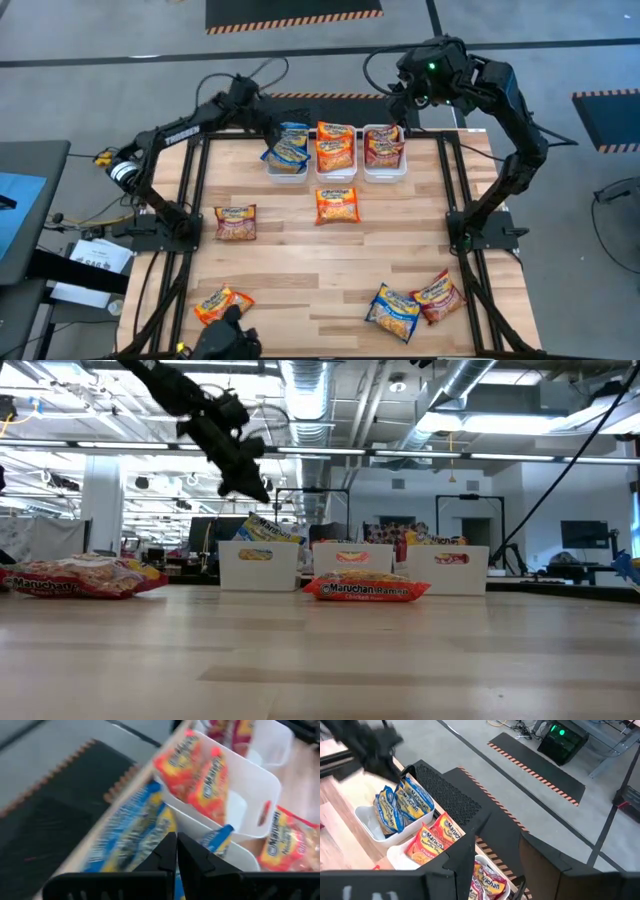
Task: Sort Maruchan noodles
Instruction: Put the blue noodle pack into the left white bin
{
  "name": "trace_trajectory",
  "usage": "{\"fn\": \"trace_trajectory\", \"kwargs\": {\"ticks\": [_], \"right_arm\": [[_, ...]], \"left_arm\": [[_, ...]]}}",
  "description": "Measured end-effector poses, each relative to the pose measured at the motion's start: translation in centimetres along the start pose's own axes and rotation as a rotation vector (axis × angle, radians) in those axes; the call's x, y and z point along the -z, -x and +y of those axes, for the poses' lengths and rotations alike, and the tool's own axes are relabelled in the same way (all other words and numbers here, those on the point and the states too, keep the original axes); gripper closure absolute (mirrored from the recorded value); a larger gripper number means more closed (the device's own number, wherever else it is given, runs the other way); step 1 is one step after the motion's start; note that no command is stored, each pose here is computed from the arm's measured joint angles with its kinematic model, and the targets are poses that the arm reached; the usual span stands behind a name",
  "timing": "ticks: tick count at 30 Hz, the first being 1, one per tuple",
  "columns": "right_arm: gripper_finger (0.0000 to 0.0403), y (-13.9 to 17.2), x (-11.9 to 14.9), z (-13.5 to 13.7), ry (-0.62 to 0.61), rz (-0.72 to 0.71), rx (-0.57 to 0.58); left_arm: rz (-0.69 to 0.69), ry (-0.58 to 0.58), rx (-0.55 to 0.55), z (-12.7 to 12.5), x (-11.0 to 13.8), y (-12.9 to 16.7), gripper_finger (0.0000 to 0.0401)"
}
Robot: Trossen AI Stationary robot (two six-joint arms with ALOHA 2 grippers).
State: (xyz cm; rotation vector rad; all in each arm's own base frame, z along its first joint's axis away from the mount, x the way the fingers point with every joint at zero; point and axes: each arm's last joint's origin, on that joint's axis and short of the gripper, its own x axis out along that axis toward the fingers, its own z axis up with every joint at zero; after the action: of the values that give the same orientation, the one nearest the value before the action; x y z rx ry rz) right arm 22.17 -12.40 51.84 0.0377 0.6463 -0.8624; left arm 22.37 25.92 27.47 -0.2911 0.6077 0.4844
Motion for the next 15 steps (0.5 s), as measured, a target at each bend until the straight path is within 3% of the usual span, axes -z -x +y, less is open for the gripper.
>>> {"fn": "trace_trajectory", "kwargs": {"ticks": [2,5,11,15], "right_arm": [[0.0228,0.0,0.0,0.0,0.001,0.004,0.0],[0.0228,0.0,0.1,0.0,0.005,0.013,0.0],[0.0228,0.2,0.2,0.4,0.019,0.017,-0.015],[0.0228,0.2,0.2,0.6,0.028,0.015,-0.02]], "left_arm": [[0.035,-0.031,-0.065,-0.1,-1.3,1.5,0.0401],[0.224,-0.052,-0.129,-0.4,-1.4,3.3,0.0401],[0.436,-0.02,-0.099,-1.7,1.6,2.4,0.0401],[0.493,0.004,-0.121,-2.2,4.0,0.9,0.0401]]}}
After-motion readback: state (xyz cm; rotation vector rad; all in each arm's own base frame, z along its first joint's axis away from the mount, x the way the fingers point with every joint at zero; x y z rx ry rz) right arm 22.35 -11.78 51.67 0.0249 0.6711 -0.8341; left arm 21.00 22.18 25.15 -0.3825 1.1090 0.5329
